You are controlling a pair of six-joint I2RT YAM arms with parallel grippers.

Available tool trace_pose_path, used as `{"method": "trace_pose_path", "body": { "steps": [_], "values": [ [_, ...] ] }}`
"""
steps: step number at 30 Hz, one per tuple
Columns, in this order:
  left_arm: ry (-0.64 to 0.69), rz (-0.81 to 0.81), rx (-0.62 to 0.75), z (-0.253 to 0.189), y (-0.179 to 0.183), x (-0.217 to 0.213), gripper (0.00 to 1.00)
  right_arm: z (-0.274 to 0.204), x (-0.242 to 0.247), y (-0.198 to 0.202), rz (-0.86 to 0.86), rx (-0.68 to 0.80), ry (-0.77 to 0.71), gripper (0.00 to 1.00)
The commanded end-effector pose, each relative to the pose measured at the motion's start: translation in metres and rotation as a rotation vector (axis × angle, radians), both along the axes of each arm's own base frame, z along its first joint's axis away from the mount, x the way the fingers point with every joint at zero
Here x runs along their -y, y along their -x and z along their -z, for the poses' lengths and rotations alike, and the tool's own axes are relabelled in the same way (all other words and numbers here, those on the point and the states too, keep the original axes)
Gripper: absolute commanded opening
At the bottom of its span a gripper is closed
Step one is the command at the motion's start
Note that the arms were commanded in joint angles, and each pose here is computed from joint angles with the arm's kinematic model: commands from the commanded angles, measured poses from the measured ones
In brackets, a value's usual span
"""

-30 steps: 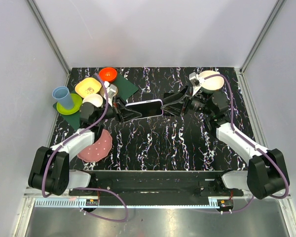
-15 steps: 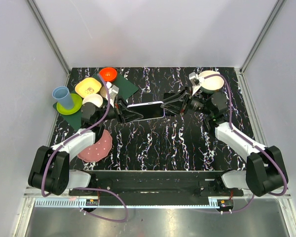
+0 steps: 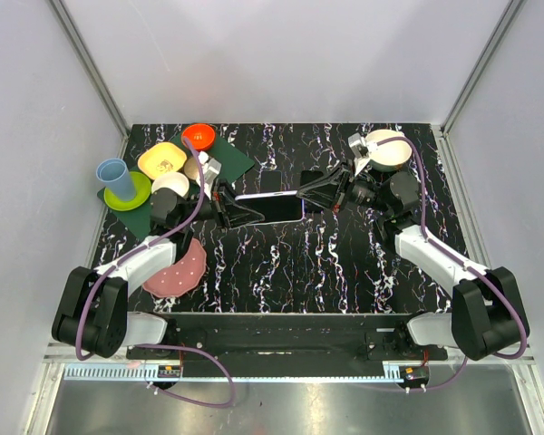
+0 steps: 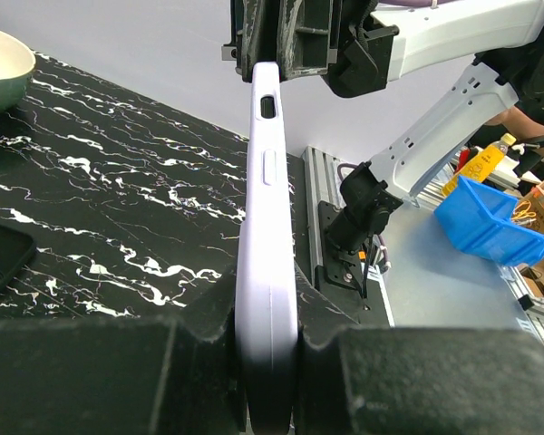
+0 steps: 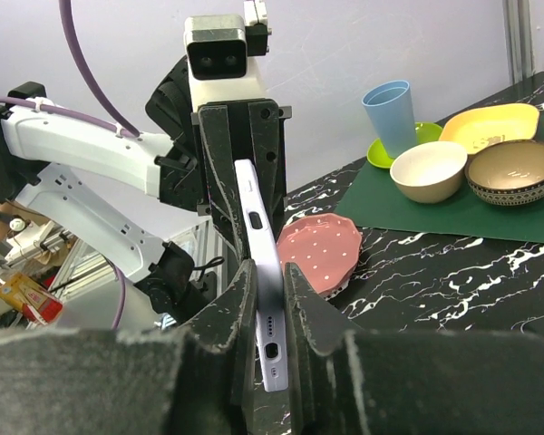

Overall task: Take the phone out of the phone case
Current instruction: Remove the phone case from the phone.

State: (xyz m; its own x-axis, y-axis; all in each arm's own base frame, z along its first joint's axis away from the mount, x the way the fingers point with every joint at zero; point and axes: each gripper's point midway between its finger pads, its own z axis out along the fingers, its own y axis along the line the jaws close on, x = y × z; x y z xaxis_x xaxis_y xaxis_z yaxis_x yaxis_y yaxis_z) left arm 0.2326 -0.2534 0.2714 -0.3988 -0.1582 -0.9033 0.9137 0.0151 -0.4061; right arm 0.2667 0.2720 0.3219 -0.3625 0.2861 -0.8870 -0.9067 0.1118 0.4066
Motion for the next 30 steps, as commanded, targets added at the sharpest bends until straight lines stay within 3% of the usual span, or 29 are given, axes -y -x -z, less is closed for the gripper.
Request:
{"method": "trace_pose_path", "body": {
  "steps": [1,12,30],
  "values": [
    [0.035,0.001,0.158,-0.021,0.003,0.001,0.0,-0.01,0.001,0.007,-0.031,0.051,-0.018,0.13],
    [0.03,0.028,0.221,-0.026,0.012,-0.001,0.0,-0.017,0.001,0.013,-0.054,-0.015,-0.047,0.01],
    [0.03,0.063,0.3,-0.032,0.027,-0.004,0.0,-0.019,0.002,0.016,-0.063,-0.103,-0.066,0.0]
  ]
}}
